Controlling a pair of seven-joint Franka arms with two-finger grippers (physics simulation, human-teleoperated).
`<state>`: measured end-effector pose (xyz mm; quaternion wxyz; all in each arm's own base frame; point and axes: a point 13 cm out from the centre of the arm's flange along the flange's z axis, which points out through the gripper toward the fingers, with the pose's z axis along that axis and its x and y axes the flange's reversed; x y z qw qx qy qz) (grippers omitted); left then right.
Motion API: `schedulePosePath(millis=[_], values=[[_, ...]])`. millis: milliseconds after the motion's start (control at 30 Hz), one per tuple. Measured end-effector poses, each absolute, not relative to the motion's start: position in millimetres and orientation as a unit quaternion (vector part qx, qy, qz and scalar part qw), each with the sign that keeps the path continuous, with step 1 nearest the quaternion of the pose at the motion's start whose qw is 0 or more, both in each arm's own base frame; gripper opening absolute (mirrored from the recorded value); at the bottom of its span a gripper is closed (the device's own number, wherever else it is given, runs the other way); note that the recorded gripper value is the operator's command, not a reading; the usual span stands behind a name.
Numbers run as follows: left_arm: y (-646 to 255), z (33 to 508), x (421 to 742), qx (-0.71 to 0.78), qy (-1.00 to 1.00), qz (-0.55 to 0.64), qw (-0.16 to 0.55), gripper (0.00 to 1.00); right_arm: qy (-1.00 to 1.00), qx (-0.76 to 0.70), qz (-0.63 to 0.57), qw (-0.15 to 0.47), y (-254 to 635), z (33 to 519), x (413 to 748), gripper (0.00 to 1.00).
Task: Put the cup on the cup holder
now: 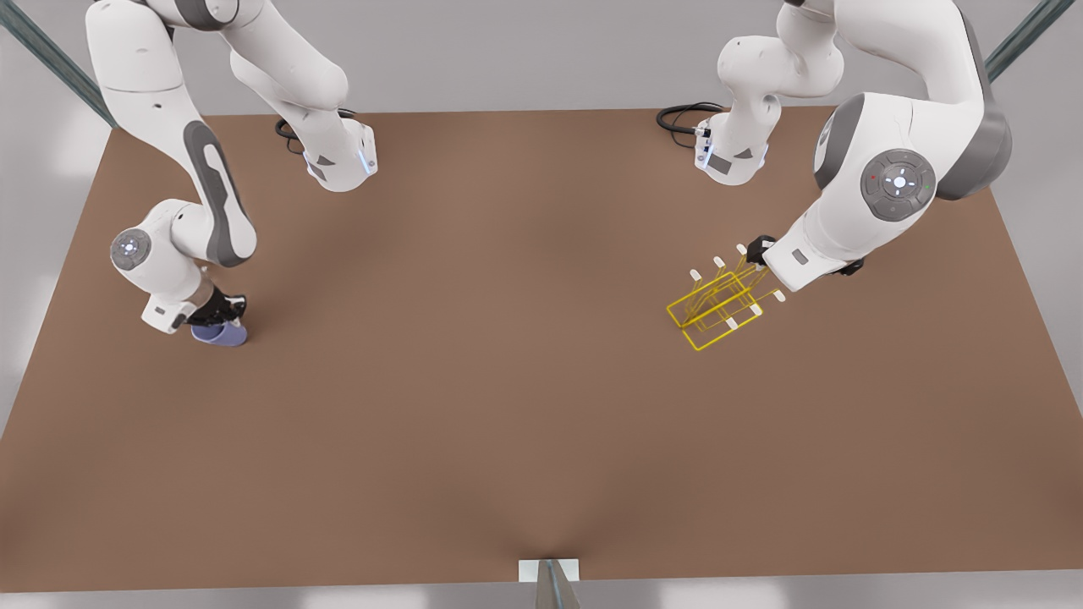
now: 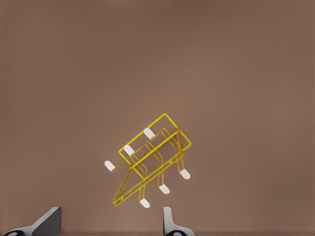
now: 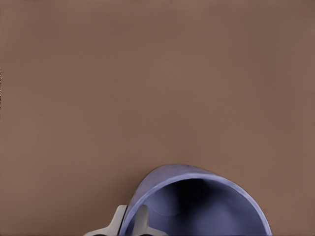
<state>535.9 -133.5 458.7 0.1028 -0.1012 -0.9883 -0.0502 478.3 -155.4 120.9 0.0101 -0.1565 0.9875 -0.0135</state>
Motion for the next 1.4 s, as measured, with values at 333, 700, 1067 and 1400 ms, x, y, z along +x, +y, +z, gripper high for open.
schedulePosePath(millis=[333,700,1067,1400], values=[[-140,459,533,-0.108,-0.987,-0.05,0.104,1.0,0.981,-0.179,0.064,0.022,-55,220,560,0.21],[-139,458,533,-0.107,-0.987,-0.05,0.105,1.0,0.932,-0.177,0.316,-0.032,203,256,581,0.21],[-139,456,532,-0.107,-0.987,-0.051,0.108,1.0,0.819,-0.143,0.544,-0.116,458,267,603,0.21],[-139,453,534,-0.107,-0.987,-0.051,0.11,1.0,0.729,-0.152,0.629,-0.222,599,263,533,0.21]])
